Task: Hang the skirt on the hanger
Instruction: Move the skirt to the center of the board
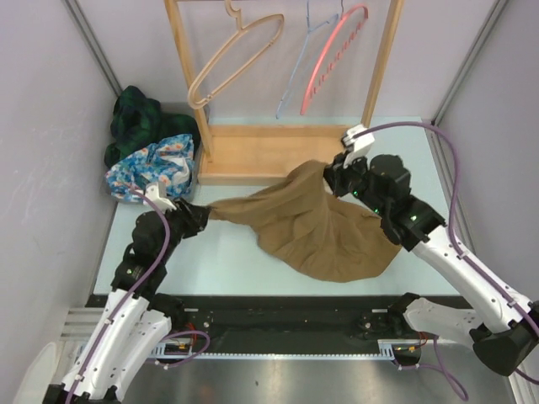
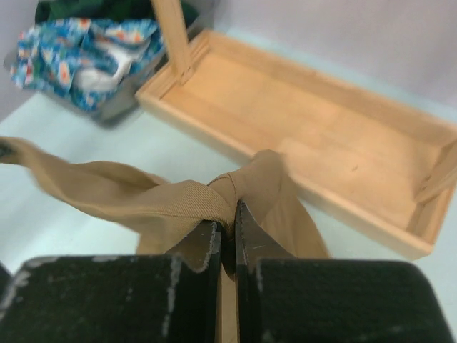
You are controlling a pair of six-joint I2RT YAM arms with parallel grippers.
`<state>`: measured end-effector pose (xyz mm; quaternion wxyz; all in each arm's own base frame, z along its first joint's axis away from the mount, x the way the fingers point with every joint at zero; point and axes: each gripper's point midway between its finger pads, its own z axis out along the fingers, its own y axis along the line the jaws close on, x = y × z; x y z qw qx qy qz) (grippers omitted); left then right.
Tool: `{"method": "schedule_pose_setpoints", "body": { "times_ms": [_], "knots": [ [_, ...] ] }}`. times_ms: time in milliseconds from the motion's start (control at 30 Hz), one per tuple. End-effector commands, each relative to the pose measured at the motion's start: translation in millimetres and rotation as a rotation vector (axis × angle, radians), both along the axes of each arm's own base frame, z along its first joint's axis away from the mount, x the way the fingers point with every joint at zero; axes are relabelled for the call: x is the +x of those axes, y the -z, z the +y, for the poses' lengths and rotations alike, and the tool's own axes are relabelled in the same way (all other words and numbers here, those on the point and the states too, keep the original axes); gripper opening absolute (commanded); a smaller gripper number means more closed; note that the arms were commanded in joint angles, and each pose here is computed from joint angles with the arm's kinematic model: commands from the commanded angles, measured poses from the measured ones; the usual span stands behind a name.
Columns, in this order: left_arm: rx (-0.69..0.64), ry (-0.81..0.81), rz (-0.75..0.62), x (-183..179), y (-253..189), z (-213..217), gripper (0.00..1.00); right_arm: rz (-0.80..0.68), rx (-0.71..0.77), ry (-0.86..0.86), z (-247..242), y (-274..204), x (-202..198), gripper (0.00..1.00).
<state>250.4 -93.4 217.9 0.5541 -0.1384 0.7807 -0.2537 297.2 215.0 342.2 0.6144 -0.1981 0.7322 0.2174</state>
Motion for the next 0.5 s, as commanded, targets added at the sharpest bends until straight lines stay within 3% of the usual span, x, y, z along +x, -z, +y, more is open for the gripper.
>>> {"method": "schedule_pose_setpoints", "body": {
  "times_ms": [0, 200, 400, 433, 467],
  "knots": [
    [-0.006, -0.114, 0.007, -1, -2, 19, 0.52, 0.005, 0.038, -0.070, 32, 13, -25, 0.00],
    [0.055, -0.277, 0.123, -18, 15, 52, 0.51, 0.247, 0.014, -0.197, 90, 116, -66, 0.00],
    [-0.061, -0.131, 0.116, -25, 24, 21, 0.64, 0.429, -0.115, -0.390, 143, 194, -128, 0.00],
    [-0.080, -0.113, 0.124, -26, 26, 16, 0.65, 0.466, -0.133, -0.457, 147, 200, -143, 0.02],
    [-0.106, -0.103, 0.152, -27, 35, 12, 0.68, 0.479, -0.144, -0.470, 150, 203, -148, 0.13]
  ]
}}
